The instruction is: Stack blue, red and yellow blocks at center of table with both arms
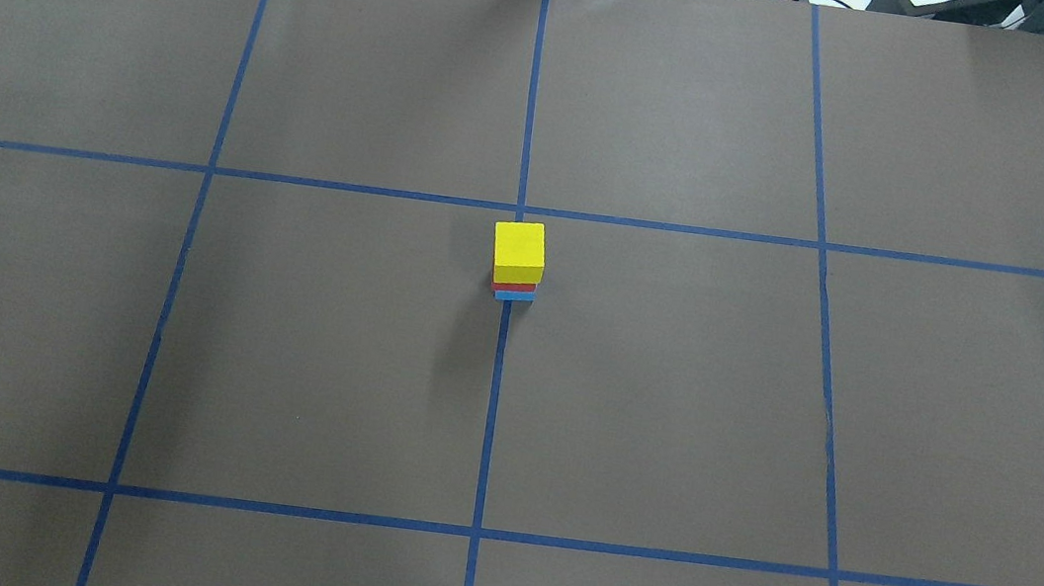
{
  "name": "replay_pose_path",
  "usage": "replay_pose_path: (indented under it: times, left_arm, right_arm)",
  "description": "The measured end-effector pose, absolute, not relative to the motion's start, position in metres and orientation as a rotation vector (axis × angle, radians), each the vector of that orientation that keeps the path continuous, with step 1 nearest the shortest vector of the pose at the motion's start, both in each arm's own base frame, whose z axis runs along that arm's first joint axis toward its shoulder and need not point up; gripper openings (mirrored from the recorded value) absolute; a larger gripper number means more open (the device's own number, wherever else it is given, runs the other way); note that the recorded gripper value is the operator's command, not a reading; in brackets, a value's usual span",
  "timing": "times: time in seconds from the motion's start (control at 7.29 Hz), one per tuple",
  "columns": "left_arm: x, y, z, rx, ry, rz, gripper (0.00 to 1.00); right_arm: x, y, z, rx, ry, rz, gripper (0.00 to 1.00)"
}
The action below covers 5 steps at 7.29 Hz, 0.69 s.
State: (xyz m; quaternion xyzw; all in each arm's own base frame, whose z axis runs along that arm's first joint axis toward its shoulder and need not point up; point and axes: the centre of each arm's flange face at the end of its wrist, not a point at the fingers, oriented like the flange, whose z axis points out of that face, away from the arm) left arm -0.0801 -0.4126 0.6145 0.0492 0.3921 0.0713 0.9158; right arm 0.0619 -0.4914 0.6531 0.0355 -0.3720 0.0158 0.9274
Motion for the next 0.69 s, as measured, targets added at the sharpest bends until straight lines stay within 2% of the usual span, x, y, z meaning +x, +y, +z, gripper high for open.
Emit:
replay_pose_path:
  times: [0.69]
  left_arm:
    - [-0.0800,-0.4105,0.6184,0.093,0.808,0.143,1.00]
  right_arm:
    - [0.0621,-0.4910,0.6536,0.072,-0.763,0.033,1.00]
